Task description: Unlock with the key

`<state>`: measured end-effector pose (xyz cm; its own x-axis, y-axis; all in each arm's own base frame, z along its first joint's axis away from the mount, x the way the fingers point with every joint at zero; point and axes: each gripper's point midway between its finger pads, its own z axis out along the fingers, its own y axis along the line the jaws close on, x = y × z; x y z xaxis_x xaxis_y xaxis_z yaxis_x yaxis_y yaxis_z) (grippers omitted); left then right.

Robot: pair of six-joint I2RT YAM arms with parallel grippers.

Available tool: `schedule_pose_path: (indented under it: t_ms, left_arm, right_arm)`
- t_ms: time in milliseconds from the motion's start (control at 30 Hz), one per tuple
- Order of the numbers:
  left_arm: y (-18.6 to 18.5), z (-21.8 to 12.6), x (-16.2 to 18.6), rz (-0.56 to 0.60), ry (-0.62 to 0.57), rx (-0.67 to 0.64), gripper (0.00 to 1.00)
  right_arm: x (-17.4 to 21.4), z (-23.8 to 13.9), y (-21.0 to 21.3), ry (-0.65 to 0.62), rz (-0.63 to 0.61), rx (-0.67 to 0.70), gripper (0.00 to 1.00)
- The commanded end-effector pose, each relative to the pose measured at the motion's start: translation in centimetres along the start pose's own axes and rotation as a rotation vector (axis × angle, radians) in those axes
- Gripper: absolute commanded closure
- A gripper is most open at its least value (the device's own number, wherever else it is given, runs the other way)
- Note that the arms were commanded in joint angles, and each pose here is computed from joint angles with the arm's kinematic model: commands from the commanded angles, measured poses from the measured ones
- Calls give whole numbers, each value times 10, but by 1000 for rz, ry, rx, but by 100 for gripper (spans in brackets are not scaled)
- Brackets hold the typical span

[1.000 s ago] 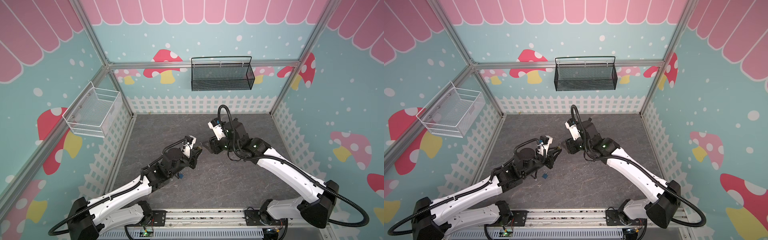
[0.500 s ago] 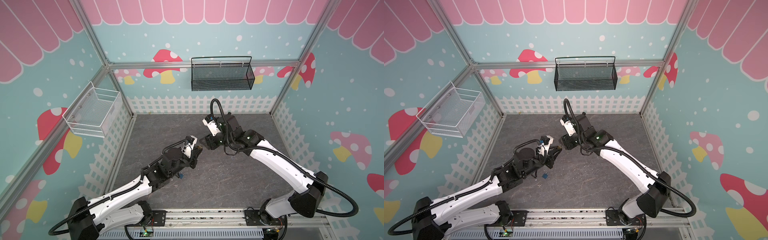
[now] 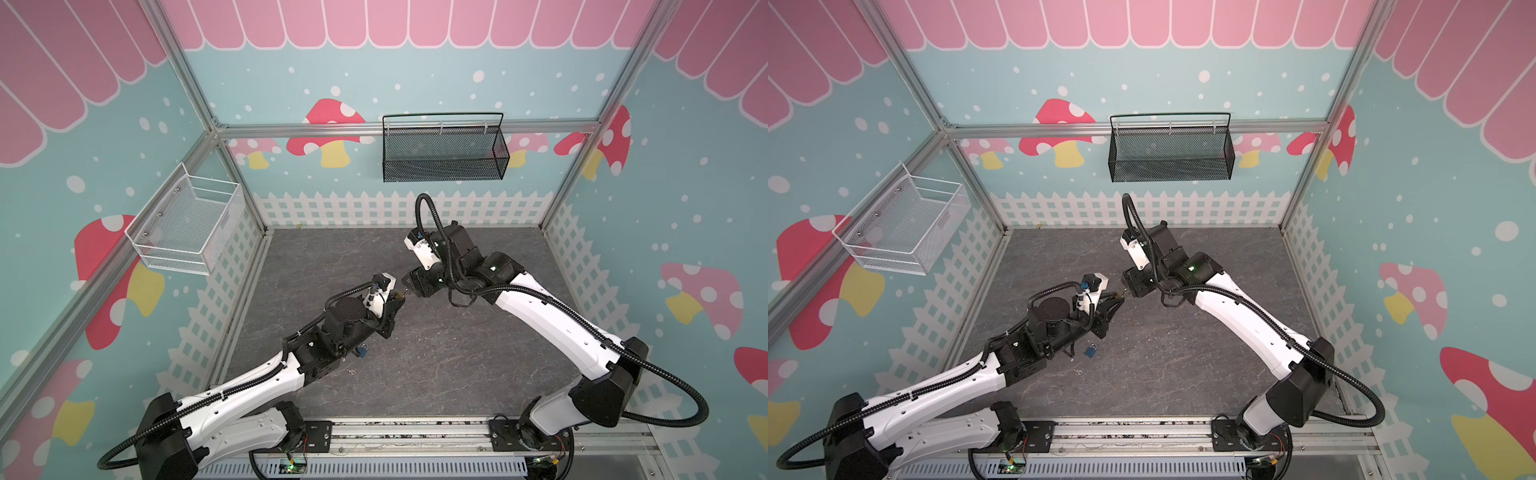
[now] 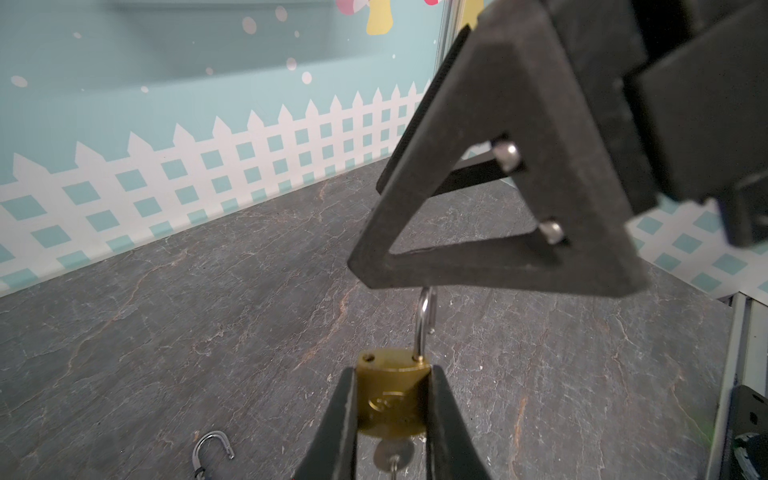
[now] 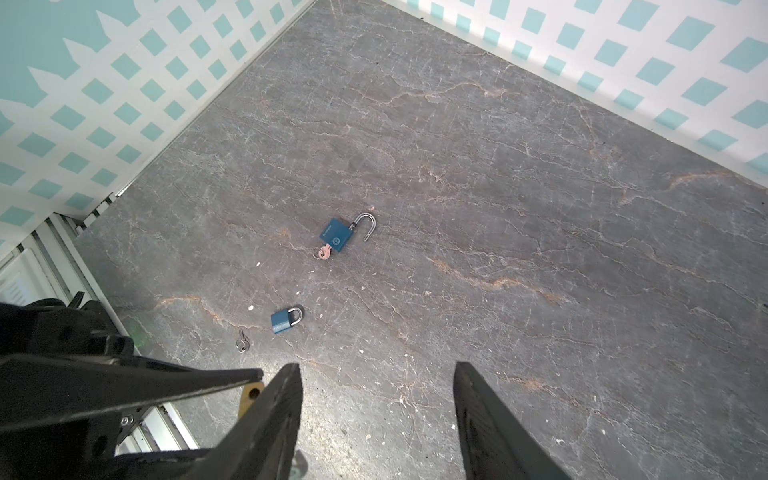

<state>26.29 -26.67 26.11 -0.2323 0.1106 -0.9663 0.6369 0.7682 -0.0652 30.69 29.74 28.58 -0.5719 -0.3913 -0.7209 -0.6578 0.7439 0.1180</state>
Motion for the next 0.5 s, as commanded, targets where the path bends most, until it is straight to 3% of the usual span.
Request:
schedule_pose_path:
  t_ms: [0,467]
  left_arm:
    - [3,-2,-11,14,-53,-22,100]
    - [5,2,-11,-12,-58,-34,100]
  right_arm:
    - [6,-4,-1,28,-20,-9,39]
    - [18,-11,-9,16,36,-29,39]
